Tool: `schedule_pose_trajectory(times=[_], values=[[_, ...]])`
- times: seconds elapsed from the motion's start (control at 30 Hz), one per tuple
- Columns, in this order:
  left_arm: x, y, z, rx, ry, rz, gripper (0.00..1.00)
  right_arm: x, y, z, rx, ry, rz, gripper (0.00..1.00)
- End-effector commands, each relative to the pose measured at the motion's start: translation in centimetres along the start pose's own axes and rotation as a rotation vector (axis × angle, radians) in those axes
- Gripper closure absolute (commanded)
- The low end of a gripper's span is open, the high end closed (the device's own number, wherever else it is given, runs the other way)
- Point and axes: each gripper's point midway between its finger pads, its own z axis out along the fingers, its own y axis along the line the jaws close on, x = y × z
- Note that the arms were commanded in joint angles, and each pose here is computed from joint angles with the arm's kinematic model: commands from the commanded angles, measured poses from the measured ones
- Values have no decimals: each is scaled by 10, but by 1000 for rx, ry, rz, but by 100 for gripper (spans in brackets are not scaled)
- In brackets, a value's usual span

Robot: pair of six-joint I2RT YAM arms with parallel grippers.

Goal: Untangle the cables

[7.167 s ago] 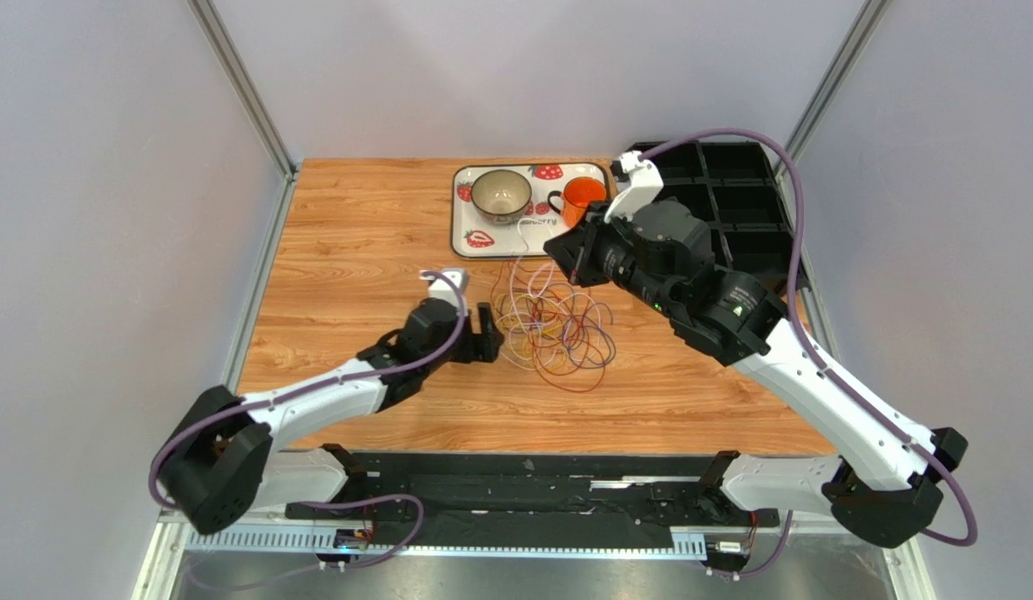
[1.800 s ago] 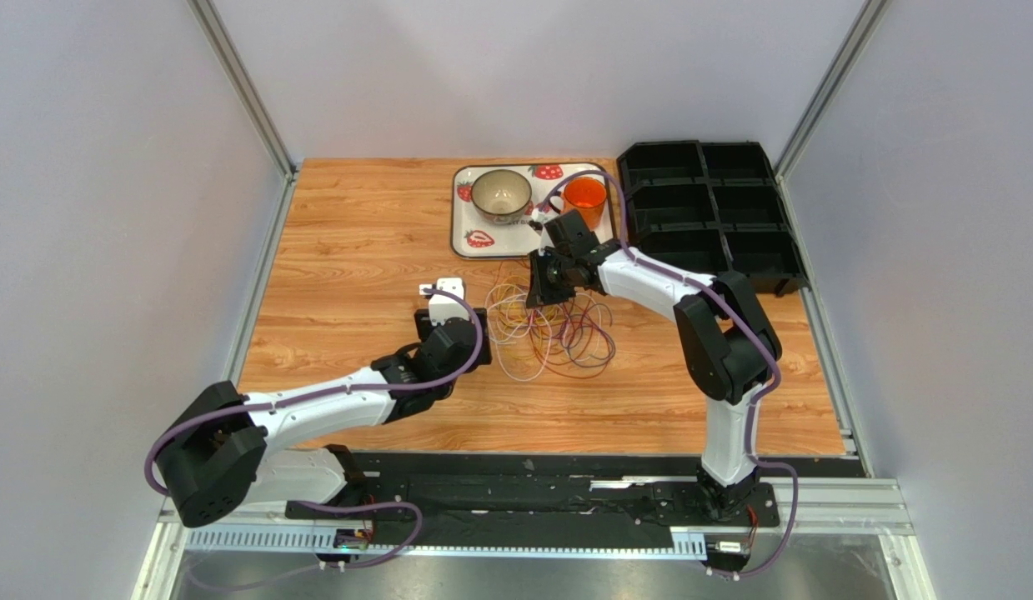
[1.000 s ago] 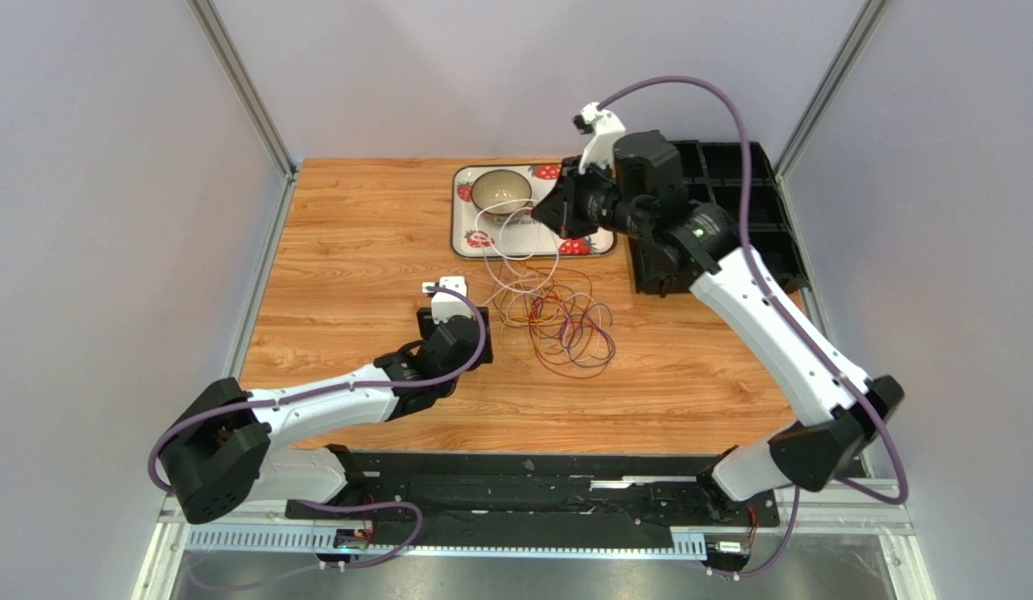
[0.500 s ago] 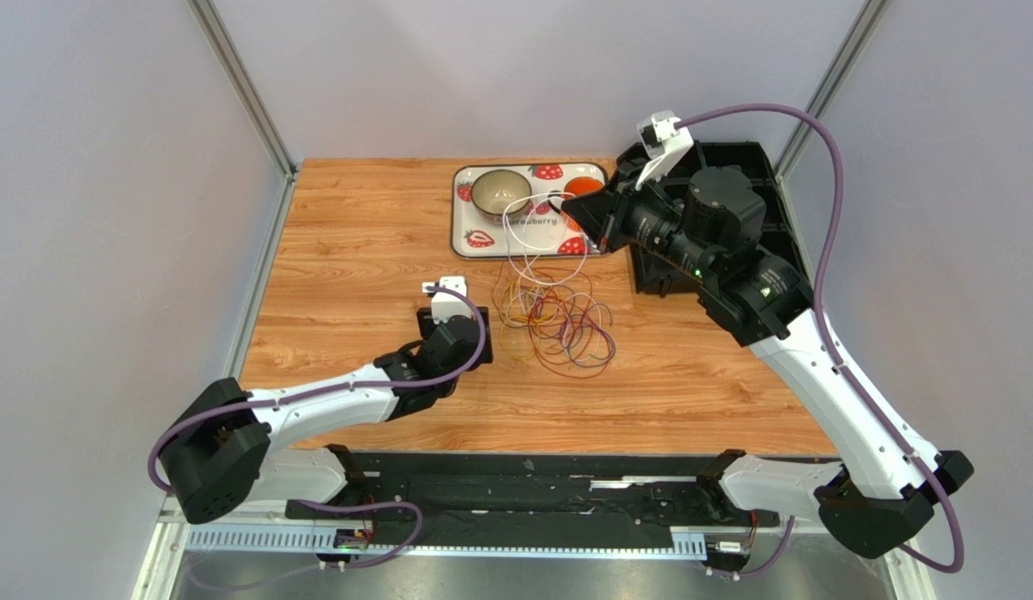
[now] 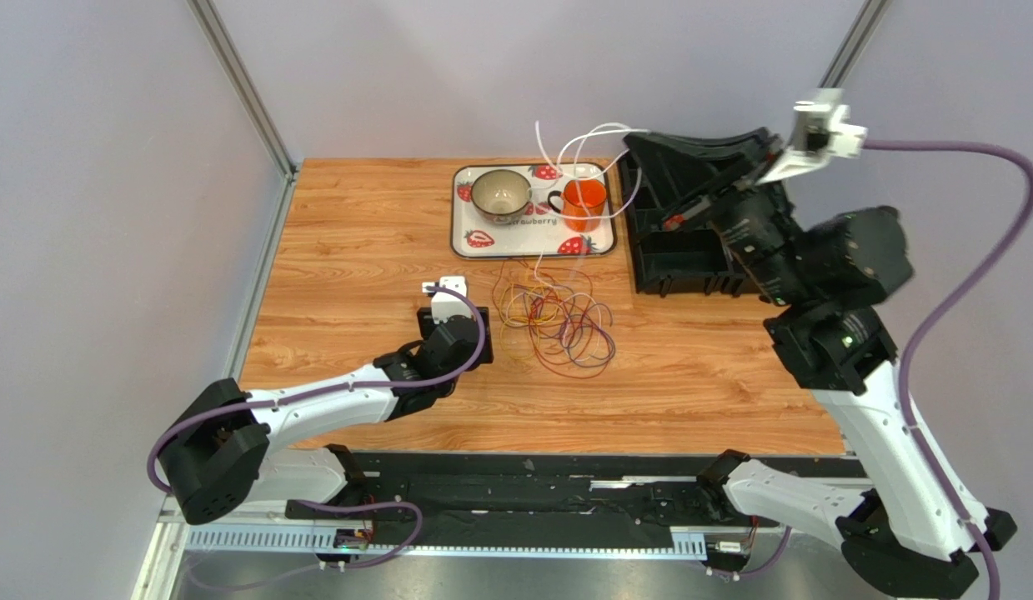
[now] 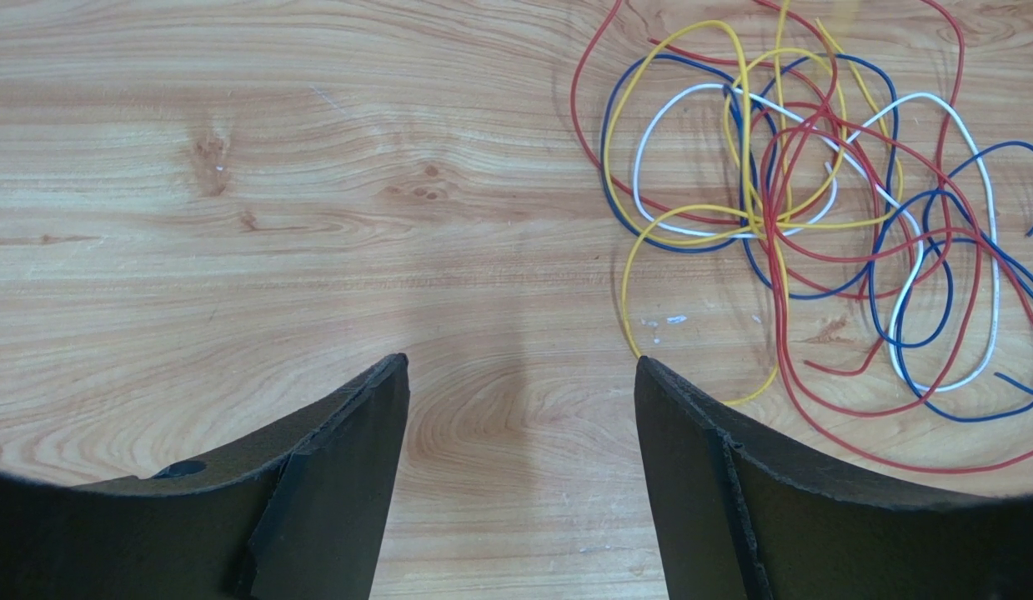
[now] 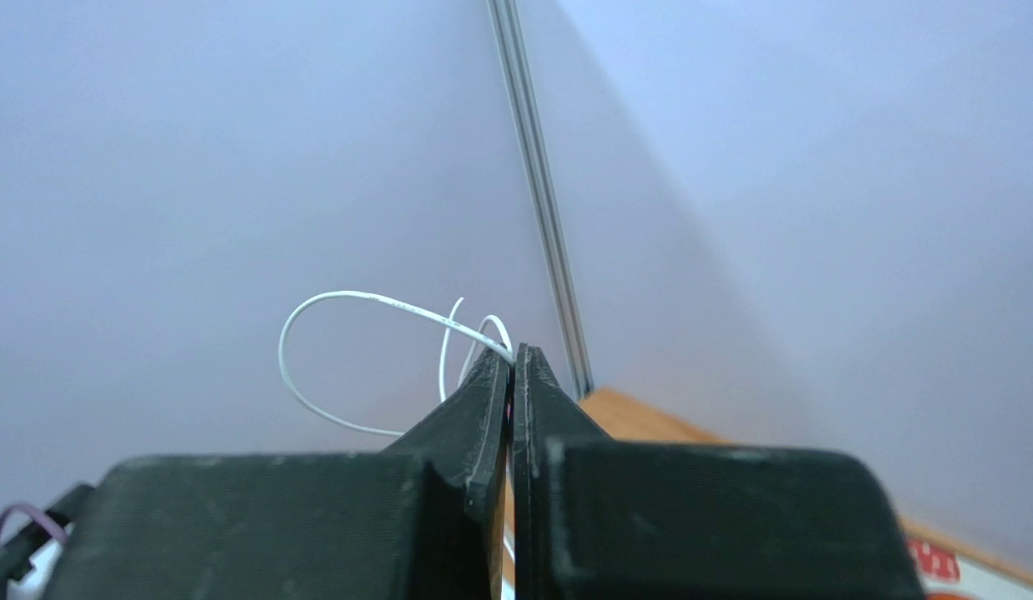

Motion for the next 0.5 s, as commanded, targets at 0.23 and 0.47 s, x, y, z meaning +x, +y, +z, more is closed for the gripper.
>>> schedule_pose_trajectory(times=[0.23, 0.47], values=[[-18, -6, -3, 22, -42, -36, 25, -139, 33, -8, -61, -431, 94, 100], [-17, -6, -4, 27, -45, -41, 25, -97, -22, 7, 185, -357, -18, 100]])
